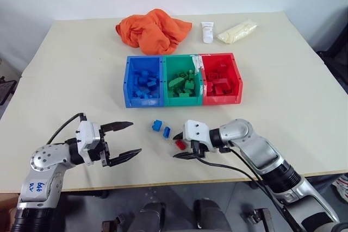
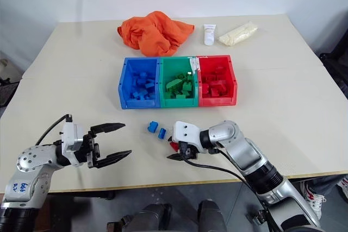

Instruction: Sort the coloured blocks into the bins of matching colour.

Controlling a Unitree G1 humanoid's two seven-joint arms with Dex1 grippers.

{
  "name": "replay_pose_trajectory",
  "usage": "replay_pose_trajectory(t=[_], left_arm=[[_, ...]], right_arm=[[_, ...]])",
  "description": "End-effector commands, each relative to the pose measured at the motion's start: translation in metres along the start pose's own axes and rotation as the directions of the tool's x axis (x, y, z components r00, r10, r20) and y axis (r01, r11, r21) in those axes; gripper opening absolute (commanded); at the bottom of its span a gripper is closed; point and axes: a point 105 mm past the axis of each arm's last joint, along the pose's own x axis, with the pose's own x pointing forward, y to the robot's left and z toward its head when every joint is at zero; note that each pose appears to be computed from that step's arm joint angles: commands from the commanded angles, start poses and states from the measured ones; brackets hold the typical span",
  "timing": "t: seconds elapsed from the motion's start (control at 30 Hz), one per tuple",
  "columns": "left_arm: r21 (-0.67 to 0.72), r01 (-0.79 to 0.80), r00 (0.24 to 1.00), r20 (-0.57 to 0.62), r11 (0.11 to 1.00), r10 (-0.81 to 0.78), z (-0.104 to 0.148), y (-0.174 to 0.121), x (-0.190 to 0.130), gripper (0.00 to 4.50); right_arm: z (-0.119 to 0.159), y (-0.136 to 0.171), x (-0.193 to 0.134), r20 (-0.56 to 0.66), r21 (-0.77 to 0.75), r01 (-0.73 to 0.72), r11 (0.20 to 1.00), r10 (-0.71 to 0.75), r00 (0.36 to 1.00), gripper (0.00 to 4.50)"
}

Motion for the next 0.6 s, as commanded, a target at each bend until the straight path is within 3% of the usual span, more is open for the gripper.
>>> replay_pose_trajectory(t=[0.03,0.2,0.37,0.6], left_arm=[[0.022,-0.017,1.000,0.023,1.000,0.016,0.008,0.002,-0.003,4.50],[0.027,-0.017,1.000,0.026,0.999,0.016,0.009,0.004,-0.001,4.50],[0.032,-0.010,0.999,0.032,0.999,0.009,0.009,0.007,0.003,4.50],[0.034,0.006,0.999,0.041,0.999,-0.008,0.008,0.013,0.008,4.50]], right_arm=[[-0.006,-0.004,-0.009,0.003,0.016,0.035,0.999,-0.035,0.999,1.55],[0.002,-0.011,-0.017,0.047,0.015,0.061,0.998,-0.062,0.997,0.38],[0.023,-0.030,-0.048,0.132,0.050,0.155,0.987,-0.160,0.978,0.39],[0.020,-0.039,-0.080,0.099,0.074,0.240,0.968,-0.246,0.964,0.39]])
